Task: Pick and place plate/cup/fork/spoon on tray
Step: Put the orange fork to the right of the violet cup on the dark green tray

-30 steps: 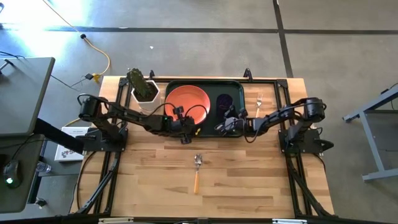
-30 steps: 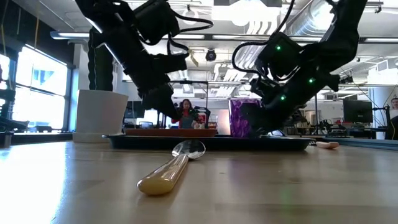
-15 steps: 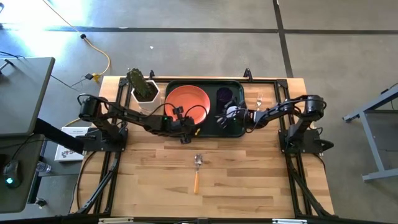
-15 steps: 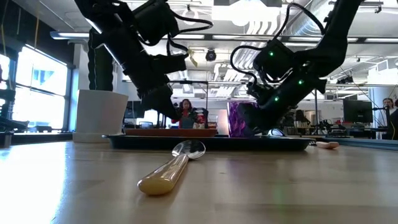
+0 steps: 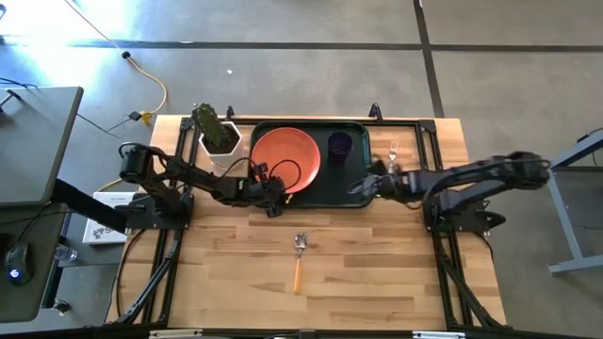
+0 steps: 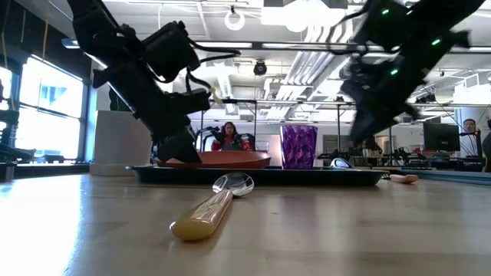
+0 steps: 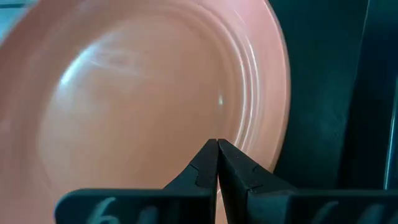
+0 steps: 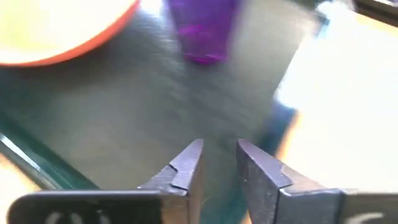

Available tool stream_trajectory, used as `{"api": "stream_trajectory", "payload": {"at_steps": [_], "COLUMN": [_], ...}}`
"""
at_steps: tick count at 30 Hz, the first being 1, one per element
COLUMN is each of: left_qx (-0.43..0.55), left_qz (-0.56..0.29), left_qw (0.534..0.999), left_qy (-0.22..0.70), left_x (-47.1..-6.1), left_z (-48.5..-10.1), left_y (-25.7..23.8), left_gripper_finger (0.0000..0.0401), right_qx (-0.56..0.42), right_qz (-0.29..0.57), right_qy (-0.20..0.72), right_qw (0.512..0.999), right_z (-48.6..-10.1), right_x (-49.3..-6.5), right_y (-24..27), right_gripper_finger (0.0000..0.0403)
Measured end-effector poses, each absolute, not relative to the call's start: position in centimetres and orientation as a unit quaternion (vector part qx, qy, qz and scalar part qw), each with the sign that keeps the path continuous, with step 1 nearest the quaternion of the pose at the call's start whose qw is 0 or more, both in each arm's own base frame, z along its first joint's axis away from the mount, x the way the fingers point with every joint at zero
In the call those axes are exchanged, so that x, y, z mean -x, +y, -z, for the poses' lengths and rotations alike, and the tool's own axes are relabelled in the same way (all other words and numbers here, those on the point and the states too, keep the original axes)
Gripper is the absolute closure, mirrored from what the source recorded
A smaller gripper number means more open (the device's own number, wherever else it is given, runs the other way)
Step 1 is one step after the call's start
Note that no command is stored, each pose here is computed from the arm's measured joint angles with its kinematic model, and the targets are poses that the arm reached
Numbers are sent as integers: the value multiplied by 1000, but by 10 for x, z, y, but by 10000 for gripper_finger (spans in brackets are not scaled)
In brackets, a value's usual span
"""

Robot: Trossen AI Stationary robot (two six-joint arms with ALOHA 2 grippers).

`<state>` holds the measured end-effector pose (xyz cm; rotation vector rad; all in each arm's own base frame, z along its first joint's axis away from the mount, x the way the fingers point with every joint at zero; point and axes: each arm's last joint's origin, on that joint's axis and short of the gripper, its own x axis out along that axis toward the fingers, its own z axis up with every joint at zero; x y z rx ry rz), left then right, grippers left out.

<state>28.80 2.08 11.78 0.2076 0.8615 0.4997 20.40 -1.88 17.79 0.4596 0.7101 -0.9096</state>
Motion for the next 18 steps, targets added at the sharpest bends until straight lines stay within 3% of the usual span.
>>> {"api": "stream_trajectory", "payload": {"at_steps": [5,11,18], "left_qx": [-105,-113,-104], "left_qz": [-235,-211,-116], "left_qw": [880,908,943], "left_qy": [399,345,294], "left_x": [-291,-301,-320], "left_z": [-120,-130,-149], "left_y": [20,25,18], "left_gripper_finger": [401,401,401], "right_qx": [-247,-278,-316], "right_qz": [500,551,586], "right_qy": [320,320,373], "right_qw": [766,719,646], "right_z": [-193,-194,-175], "right_x": [-168,-157,-153], "right_y": [-24,-49,-87], "right_gripper_finger": [265,207,192]}}
